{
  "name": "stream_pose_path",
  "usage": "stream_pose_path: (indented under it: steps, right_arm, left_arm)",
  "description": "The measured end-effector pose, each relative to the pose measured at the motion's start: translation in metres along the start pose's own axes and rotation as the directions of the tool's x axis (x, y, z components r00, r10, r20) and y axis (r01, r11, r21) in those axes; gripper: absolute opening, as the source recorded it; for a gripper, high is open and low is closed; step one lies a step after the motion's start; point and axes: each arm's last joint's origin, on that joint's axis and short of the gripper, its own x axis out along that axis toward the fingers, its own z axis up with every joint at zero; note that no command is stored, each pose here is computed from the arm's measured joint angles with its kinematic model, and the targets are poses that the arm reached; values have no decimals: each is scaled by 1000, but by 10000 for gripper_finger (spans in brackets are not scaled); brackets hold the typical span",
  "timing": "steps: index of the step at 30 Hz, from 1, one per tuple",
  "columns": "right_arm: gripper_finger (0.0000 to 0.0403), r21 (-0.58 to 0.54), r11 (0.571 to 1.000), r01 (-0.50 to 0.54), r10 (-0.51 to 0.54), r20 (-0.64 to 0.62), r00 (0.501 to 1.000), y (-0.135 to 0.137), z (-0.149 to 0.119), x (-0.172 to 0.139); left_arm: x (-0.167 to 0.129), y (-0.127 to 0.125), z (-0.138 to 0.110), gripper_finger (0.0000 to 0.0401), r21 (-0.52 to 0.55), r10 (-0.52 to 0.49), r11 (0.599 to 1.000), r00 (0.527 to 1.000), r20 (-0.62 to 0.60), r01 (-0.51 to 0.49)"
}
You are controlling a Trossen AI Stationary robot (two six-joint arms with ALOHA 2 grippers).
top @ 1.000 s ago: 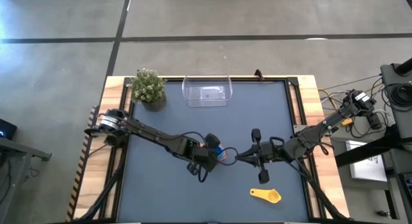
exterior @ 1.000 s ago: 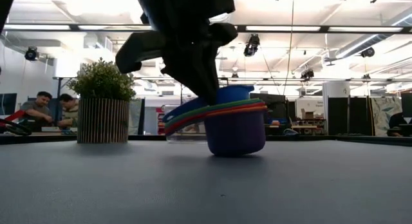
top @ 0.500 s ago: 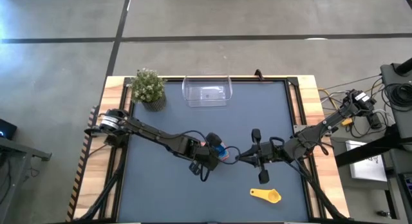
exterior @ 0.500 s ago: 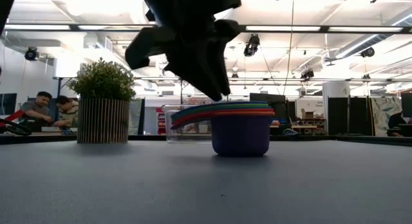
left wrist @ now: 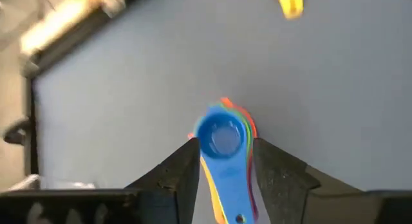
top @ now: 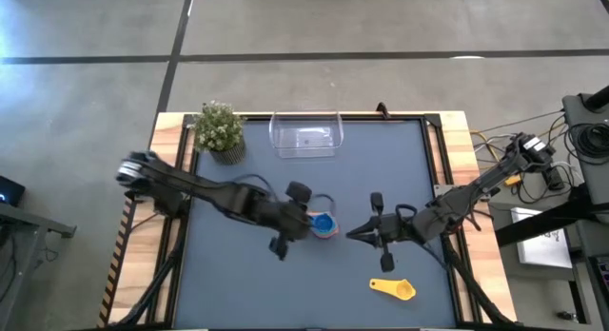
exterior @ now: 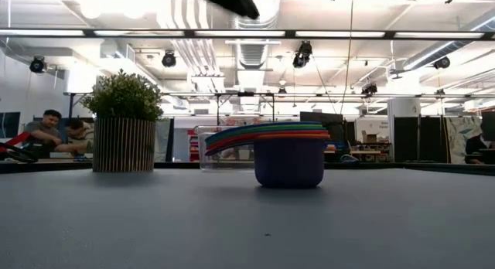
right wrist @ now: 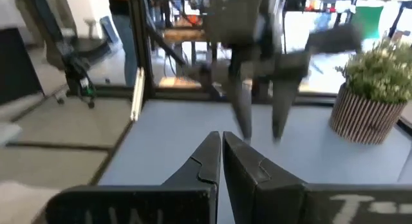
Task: Nest measuring cups in basket
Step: Stack the yellow measuring cup on top of the blue measuring cup
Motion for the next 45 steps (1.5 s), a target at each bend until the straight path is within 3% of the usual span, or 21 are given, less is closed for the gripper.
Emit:
stream_pose_path:
  steps: [5, 12, 15, 18, 21, 25, 27, 30, 37, 42, 45]
  right_arm:
    - [9, 45, 999, 3, -3, -18, 1000, 1, 1, 3]
    - [9, 108, 993, 40, -27, -122, 992, -2, 1, 3]
    - [10, 200, 971, 131, -74, -266, 961, -7, 5, 1]
    - [17, 229, 941, 250, -127, -445, 886, -12, 8, -6]
    - [28, 269, 907, 325, -118, -578, 808, -13, 16, -18]
    - [35, 366, 852, 374, -73, -624, 778, -8, 36, -30]
    - [36, 379, 855, 353, -53, -613, 788, -1, 39, -33]
    - [36, 355, 872, 338, -28, -652, 758, 8, 31, -32]
    - [36, 414, 818, 400, 141, -818, 558, 24, -11, -20]
    - [36, 352, 834, 425, 180, -901, 394, 32, -33, -14]
    - [36, 325, 848, 418, 191, -924, 331, 41, -43, -12]
  left_arm:
    - [-31, -2, -28, 115, -161, 52, 987, 973, 226, -15]
    - [-48, -19, -82, 114, -421, 144, 904, 872, 469, 77]
    - [-46, -28, -102, 113, -449, 171, 886, 824, 540, 111]
    - [-44, -33, -119, 113, -462, 199, 877, 780, 594, 128]
    - [-41, -38, -132, 113, -471, 214, 872, 767, 606, 129]
    - [-42, -39, -136, 113, -473, 225, 871, 747, 625, 132]
    - [-41, -39, -136, 113, -471, 223, 873, 751, 621, 130]
    - [-40, -40, -137, 113, -470, 220, 873, 757, 616, 129]
    - [-37, -40, -137, 113, -472, 215, 872, 764, 608, 130]
    - [-35, -41, -137, 113, -482, 212, 865, 770, 602, 139]
    - [-32, -42, -137, 113, -481, 207, 866, 778, 593, 137]
